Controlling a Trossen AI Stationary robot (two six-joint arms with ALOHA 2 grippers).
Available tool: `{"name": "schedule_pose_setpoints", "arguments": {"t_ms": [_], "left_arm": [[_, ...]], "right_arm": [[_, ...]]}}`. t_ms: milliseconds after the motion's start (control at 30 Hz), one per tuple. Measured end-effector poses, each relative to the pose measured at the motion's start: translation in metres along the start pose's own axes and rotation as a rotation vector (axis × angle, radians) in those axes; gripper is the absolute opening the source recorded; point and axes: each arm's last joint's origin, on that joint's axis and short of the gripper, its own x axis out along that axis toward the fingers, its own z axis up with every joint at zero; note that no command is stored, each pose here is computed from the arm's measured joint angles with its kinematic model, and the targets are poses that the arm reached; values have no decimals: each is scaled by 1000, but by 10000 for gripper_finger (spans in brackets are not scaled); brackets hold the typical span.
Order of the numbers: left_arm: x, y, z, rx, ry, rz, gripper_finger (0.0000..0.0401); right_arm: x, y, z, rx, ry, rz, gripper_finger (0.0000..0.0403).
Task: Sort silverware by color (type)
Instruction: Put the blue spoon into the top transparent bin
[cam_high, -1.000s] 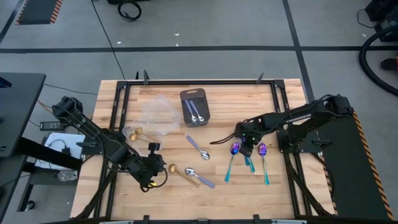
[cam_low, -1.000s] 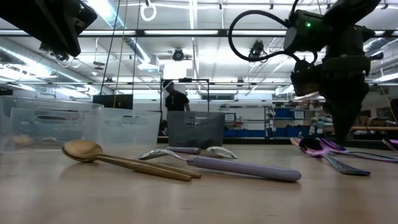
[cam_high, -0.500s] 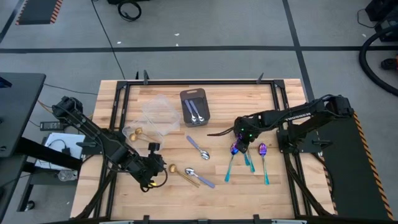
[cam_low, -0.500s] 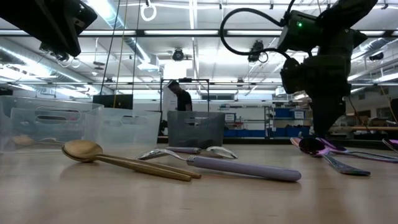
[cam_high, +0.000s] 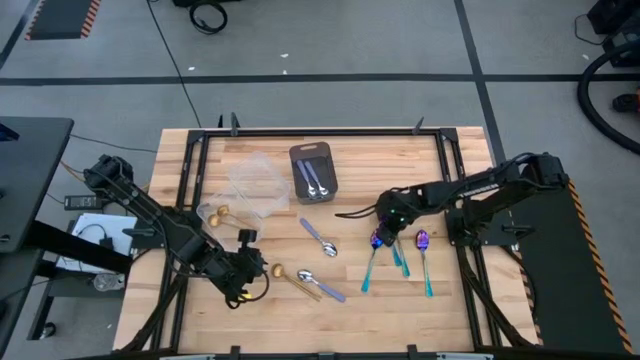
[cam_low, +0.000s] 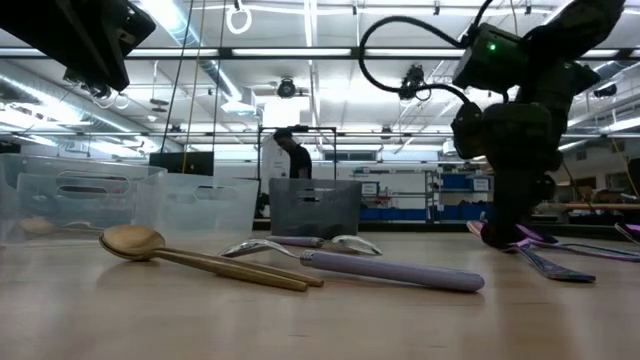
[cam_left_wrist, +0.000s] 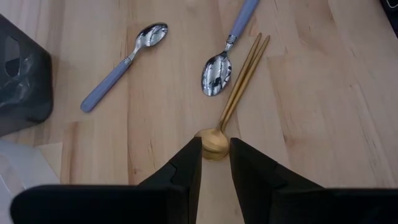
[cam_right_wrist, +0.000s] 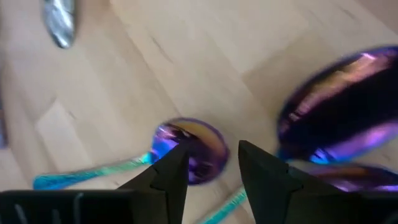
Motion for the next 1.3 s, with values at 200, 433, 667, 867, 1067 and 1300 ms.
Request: {"name": "schedule_pose_setpoints", "arguments": {"t_ms": [200, 433, 667, 867, 1067, 1300], "left_arm": [[0, 0, 0, 0, 0, 0, 91], [0, 0, 0, 0, 0, 0, 91], [0, 0, 0, 0, 0, 0, 91], [0, 0, 0, -18, 0, -1, 91], [0, 0, 0, -18, 0, -1, 91], [0, 0, 0, -24, -1, 0, 91]], "right_arm": [[5, 2, -6, -12, -28, 18, 120], [6, 4, -8, -42, -59, 1, 106], [6, 4, -9, -54, -55, -2, 44], [6, 5, -7, -57, -75, -2, 15], [5, 6, -2, -63, -139, -5, 8], [3, 10, 9, -104, -259, 22, 7]]}}
